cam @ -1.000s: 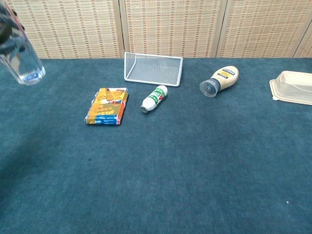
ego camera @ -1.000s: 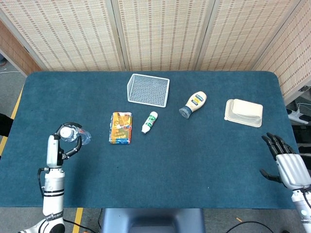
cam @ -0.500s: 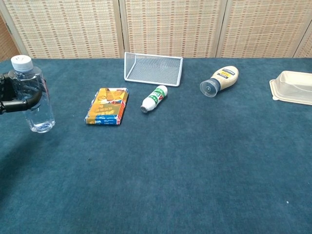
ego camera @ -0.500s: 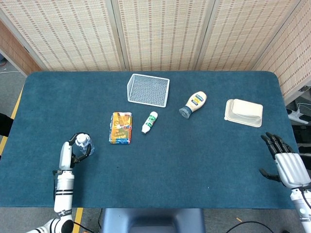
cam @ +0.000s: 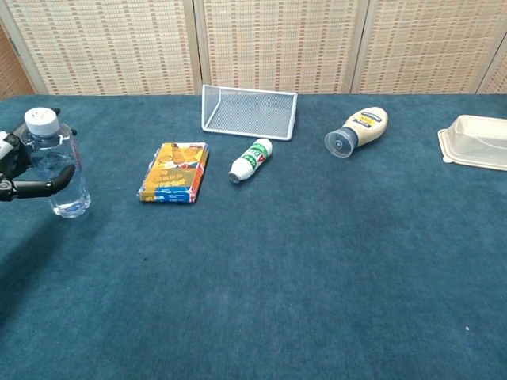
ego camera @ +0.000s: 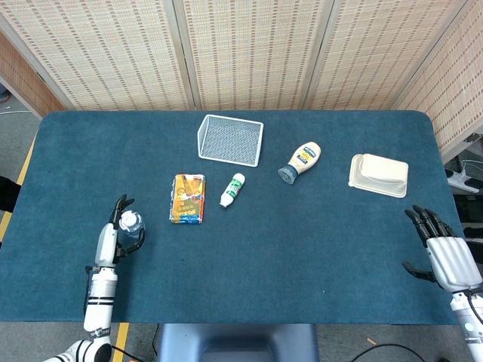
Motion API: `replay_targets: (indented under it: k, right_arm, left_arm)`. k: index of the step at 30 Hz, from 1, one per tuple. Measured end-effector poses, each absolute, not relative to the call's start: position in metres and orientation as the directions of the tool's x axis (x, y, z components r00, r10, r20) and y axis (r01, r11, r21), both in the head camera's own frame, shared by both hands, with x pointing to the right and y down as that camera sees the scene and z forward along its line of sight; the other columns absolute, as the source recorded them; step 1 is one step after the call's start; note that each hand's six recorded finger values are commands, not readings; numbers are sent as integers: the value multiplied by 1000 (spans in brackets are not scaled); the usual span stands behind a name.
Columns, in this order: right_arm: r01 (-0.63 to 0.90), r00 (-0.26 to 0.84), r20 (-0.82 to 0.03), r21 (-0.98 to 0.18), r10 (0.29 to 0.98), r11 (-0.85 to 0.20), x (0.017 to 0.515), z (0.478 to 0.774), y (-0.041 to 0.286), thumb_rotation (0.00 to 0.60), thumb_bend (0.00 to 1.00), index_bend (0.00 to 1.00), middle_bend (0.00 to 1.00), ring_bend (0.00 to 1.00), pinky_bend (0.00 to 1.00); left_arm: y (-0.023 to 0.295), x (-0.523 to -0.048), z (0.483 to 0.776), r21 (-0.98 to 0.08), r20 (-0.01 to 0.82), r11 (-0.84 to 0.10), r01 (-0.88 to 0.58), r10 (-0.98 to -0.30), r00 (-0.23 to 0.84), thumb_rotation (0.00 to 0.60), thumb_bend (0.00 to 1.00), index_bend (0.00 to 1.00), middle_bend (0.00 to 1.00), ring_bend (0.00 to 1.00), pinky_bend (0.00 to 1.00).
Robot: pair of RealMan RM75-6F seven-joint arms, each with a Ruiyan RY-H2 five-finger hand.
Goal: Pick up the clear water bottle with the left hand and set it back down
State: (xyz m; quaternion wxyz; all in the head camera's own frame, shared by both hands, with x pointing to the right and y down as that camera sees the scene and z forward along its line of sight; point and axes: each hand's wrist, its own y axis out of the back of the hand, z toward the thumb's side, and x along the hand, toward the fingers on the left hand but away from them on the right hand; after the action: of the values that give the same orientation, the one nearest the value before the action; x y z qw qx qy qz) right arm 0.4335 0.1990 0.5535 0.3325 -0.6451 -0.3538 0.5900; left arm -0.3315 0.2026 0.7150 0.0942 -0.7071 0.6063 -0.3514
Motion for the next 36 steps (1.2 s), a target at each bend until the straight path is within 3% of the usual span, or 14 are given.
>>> replay_targets:
  k: [19, 36]
  right_arm:
    - [65, 56, -526, -846, 849, -529, 433, 553, 199, 600, 120, 0, 0, 0, 199]
    - [67, 59, -522, -848, 851, -525, 433, 553, 199, 600, 120, 0, 0, 0, 199]
  left_arm:
    - [201, -330, 709, -560, 403, -302, -772, -913, 65, 600, 429, 0, 0, 0, 165]
    - [208, -332, 715, -545, 473, -369, -753, -877, 87, 600, 425, 0, 0, 0, 156]
